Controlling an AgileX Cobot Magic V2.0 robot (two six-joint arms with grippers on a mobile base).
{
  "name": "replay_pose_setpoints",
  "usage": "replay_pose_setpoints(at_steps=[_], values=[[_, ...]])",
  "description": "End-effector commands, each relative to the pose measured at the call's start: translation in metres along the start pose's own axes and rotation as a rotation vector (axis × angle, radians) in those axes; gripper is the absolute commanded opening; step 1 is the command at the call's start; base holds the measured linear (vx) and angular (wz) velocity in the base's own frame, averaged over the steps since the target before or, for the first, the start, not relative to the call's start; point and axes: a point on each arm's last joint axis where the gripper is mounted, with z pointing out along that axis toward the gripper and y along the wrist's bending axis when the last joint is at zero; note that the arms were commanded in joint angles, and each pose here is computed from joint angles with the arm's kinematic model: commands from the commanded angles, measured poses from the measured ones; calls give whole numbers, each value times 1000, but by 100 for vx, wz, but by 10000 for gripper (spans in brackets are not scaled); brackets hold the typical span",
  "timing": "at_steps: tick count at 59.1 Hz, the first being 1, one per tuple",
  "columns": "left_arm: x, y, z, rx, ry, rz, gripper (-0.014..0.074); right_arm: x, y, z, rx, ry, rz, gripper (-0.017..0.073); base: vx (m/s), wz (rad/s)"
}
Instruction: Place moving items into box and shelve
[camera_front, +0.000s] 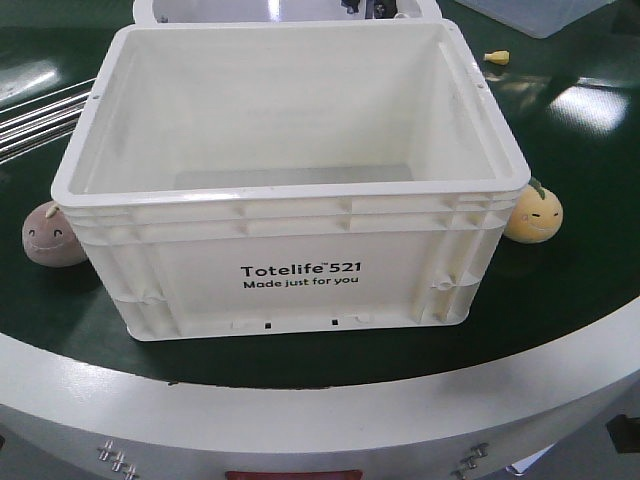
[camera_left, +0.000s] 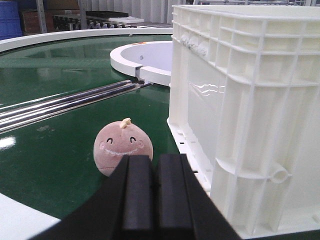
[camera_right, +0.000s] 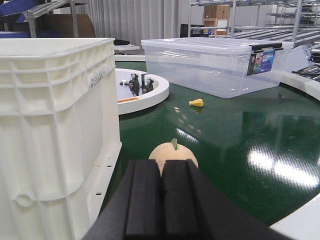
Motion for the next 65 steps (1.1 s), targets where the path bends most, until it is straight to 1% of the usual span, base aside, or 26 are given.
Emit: replay_pose_setpoints(at_steps=[1, 40, 45, 56, 59, 65], values=[[0, -1, 0, 11, -72, -7, -22, -2, 0, -1, 11, -79, -16, -13, 0, 0], [0, -1, 0, 12, -78, -7, -22, -2, 0, -1, 11, -79, -16, -13, 0, 0], [-1, -1, 0, 12, -82, 2, -22, -2, 0, -1, 11, -79, -16, -13, 0, 0], [-1, -1, 0, 12, -83, 2, -22, -2, 0, -1, 11, -79, -16, -13, 0, 0], [-1, -1, 0, 12, -83, 2, -22, -2, 0, -1, 11, -81, 2, -13, 0, 0], [-5, -1, -1, 14, -110, 2, -22, -3, 0, -1, 11, -86, 1, -13, 0, 0]])
